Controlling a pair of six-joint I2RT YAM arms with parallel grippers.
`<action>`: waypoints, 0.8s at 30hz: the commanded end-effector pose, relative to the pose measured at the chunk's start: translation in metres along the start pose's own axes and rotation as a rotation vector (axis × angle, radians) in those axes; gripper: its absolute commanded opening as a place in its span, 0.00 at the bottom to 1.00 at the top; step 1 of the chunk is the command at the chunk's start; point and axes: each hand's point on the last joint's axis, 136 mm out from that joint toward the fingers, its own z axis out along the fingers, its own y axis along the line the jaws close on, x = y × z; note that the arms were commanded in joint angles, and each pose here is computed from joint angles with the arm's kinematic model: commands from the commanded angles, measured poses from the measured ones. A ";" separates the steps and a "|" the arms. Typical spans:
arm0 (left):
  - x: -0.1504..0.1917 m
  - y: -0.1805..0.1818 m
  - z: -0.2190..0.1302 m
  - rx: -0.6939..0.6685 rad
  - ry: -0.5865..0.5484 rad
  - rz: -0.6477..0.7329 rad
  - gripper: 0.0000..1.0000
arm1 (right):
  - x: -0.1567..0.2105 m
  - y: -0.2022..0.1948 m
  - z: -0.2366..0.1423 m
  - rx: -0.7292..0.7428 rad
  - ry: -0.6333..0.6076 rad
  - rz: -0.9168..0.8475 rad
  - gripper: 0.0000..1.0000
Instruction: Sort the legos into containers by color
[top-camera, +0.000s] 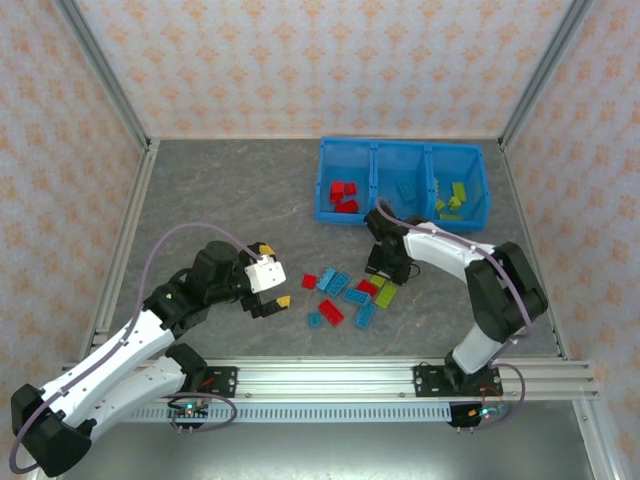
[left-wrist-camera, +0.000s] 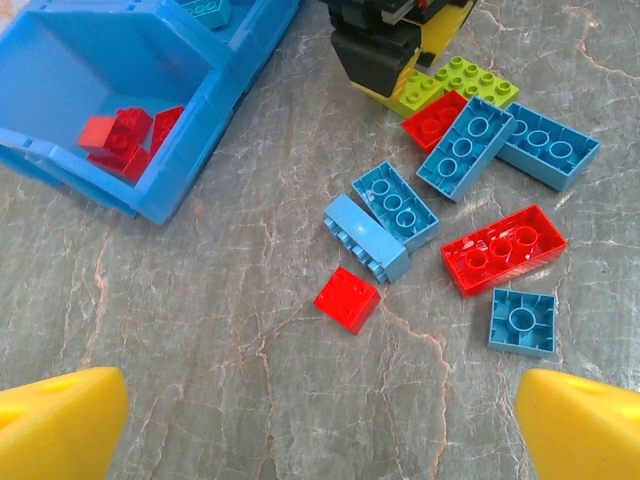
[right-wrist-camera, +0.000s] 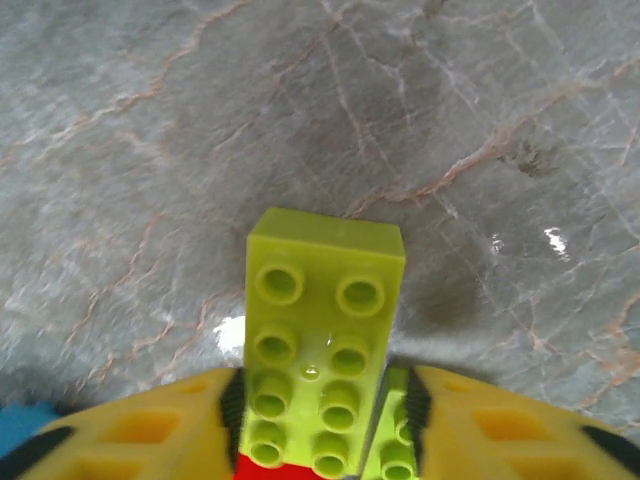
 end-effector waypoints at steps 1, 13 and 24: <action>-0.006 0.005 -0.005 -0.028 -0.016 0.031 1.00 | -0.005 -0.004 0.007 0.030 -0.032 -0.001 0.42; -0.008 0.006 -0.009 -0.041 -0.026 0.036 1.00 | -0.003 -0.013 0.023 0.073 -0.024 -0.010 0.44; -0.010 0.005 -0.012 -0.044 -0.038 0.045 1.00 | -0.058 -0.012 -0.087 -0.039 -0.350 0.037 0.24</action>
